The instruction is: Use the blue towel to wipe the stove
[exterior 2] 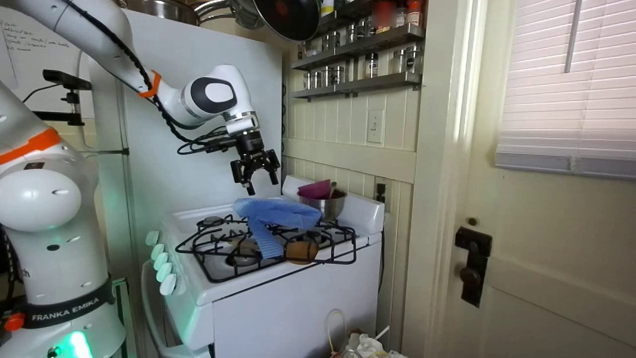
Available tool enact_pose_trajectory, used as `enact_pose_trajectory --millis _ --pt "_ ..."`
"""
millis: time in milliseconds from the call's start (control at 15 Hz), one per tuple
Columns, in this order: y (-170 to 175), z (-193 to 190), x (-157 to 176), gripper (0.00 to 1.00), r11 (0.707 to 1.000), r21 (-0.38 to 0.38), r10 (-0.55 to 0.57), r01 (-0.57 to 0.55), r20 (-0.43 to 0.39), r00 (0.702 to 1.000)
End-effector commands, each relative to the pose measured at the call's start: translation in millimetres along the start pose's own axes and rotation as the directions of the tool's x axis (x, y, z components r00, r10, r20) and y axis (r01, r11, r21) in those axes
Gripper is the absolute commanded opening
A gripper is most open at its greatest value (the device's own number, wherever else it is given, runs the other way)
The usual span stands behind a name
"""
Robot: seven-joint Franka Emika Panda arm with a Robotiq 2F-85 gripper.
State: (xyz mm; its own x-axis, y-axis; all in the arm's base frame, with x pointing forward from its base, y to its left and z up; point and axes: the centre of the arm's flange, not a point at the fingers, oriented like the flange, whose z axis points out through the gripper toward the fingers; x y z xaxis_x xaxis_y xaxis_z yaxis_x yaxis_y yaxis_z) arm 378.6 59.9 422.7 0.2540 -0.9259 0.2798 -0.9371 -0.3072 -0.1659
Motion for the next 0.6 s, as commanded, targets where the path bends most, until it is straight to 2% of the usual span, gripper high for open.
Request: enact_pose_trajectory --millis 0,67,133,267,533 --pt "3.1 -25.4 -24.3 1.00 0.979 -0.014 -0.203 0.203 0.003 0.979" --pt "2.0 -29.2 -27.7 1.00 0.966 -0.026 -0.256 0.256 0.020 0.967" --pt "-0.4 -17.1 -22.8 1.00 0.985 -0.007 -0.170 0.170 0.001 0.985" --pt "-1.0 -23.2 -29.8 1.00 0.973 -0.012 -0.229 0.229 0.005 0.974" --pt "-1.3 -23.9 -29.4 1.00 0.969 -0.013 -0.247 0.247 0.007 0.969"
